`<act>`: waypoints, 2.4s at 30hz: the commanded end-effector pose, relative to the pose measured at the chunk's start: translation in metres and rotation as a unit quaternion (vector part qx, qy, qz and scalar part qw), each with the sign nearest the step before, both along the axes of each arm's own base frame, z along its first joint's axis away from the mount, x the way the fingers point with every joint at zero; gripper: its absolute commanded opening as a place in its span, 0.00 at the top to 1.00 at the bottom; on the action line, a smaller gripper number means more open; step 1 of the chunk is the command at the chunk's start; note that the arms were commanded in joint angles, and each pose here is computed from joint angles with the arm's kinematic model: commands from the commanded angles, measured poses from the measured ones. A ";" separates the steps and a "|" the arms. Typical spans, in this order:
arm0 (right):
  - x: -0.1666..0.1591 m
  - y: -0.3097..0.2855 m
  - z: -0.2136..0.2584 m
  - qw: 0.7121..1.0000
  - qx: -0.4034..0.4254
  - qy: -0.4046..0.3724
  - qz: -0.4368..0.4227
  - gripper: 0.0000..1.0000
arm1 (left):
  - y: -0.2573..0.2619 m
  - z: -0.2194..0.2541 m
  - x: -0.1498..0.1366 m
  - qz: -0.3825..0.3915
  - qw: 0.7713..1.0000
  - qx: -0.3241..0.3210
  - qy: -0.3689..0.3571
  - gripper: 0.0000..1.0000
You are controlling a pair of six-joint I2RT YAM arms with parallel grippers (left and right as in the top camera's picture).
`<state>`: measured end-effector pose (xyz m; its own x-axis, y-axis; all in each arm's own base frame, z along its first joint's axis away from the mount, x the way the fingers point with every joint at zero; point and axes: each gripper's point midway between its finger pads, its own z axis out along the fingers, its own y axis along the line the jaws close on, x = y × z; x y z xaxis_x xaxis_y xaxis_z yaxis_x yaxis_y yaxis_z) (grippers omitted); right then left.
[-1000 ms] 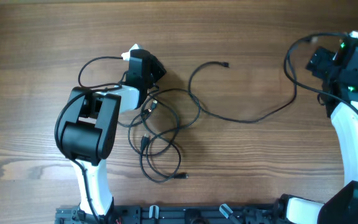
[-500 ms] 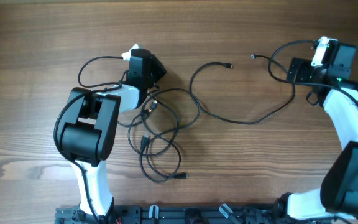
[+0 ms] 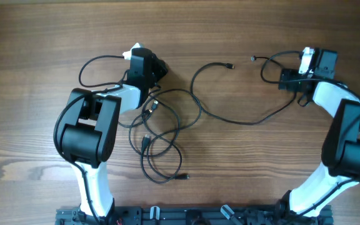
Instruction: Untangle cables
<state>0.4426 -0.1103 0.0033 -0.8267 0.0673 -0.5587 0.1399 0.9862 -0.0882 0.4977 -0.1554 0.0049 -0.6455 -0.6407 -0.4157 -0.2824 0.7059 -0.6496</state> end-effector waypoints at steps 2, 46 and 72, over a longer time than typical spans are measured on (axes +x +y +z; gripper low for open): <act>0.004 -0.003 -0.025 1.000 -0.006 0.008 0.000 0.00 | 0.013 -0.030 -0.016 0.014 0.999 0.026 0.040 0.69; -0.002 -0.265 0.035 0.957 -0.059 -0.075 -0.274 0.00 | 0.006 -0.041 -0.030 0.001 0.997 0.034 0.073 0.63; -0.098 -0.069 0.119 0.990 0.094 0.088 0.050 0.02 | 0.011 -0.047 -0.035 0.008 0.995 0.046 0.087 0.42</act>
